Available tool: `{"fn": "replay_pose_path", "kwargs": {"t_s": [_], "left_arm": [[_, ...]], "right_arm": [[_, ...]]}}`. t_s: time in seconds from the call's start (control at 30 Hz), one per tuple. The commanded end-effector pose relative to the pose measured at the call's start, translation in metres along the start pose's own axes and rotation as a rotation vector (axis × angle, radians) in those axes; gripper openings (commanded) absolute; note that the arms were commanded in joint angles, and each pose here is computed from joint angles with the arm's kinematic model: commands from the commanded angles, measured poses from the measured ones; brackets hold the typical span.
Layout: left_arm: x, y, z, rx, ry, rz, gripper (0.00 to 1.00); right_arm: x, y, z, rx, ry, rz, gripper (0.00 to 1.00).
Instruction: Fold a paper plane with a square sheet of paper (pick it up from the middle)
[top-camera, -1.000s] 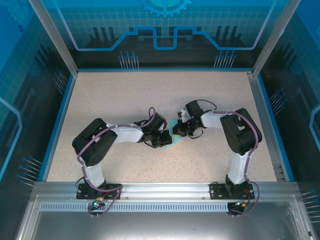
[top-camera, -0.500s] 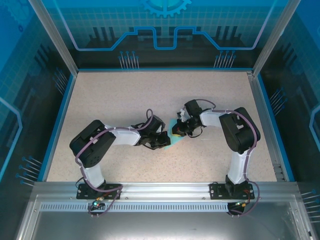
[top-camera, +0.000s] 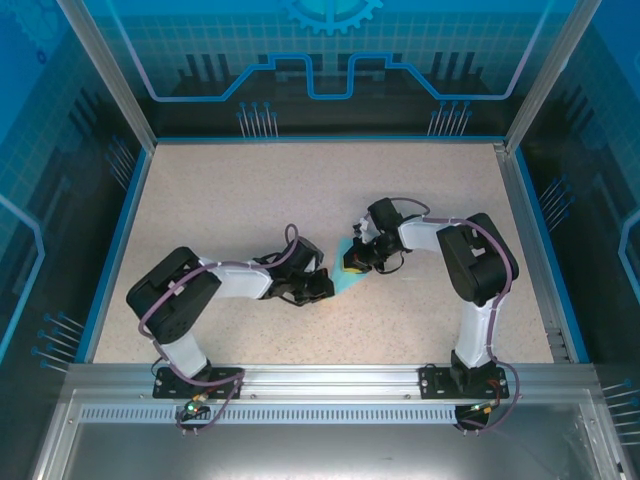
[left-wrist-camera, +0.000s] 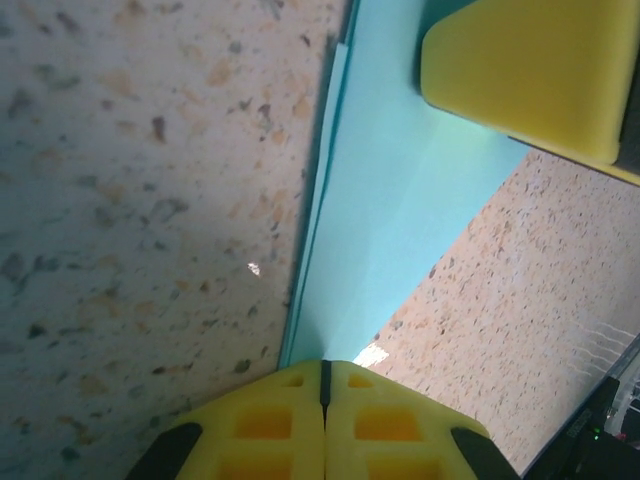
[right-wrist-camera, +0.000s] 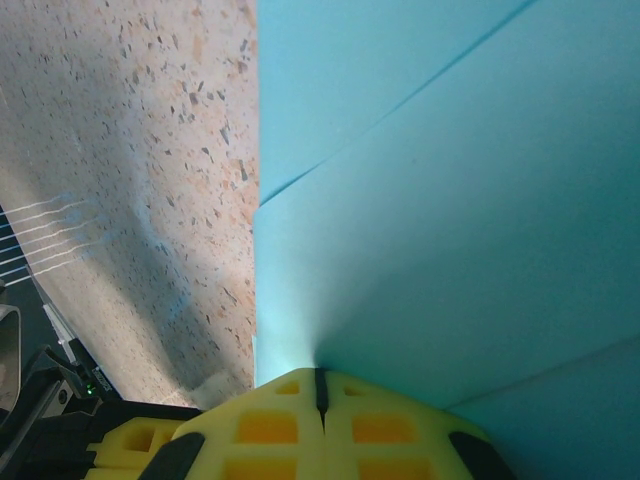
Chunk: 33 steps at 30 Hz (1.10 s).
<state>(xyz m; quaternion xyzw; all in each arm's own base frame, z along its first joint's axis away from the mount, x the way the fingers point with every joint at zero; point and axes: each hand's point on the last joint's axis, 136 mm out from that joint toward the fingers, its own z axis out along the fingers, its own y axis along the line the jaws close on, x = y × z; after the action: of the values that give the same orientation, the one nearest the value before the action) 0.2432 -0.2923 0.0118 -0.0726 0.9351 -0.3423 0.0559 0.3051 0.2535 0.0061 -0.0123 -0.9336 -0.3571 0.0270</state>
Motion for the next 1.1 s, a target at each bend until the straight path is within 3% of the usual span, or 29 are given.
{"fn": "replay_pose_path", "kwargs": {"t_s": [0.0,0.33,0.6,0.73,1.07], "left_arm": [[0.056,0.075,-0.006,-0.248,0.168,-0.131,0.05],[0.05,0.063,-0.021,-0.252,0.148,-0.062,0.03],[-0.014,-0.022,-0.038,-0.055,-0.079,0.094,0.03],[-0.034,-0.048,-0.027,-0.005,-0.103,0.124,0.03],[-0.054,-0.038,0.014,-0.037,-0.092,0.055,0.0]], "right_arm": [[0.03,-0.092,0.019,0.328,0.064,0.136,0.03],[0.03,-0.092,0.018,0.329,0.065,0.137,0.03],[0.029,-0.091,0.019,0.329,0.067,0.139,0.03],[0.03,-0.092,0.019,0.33,0.069,0.139,0.03],[0.032,-0.092,0.019,0.329,0.077,0.141,0.03]]}}
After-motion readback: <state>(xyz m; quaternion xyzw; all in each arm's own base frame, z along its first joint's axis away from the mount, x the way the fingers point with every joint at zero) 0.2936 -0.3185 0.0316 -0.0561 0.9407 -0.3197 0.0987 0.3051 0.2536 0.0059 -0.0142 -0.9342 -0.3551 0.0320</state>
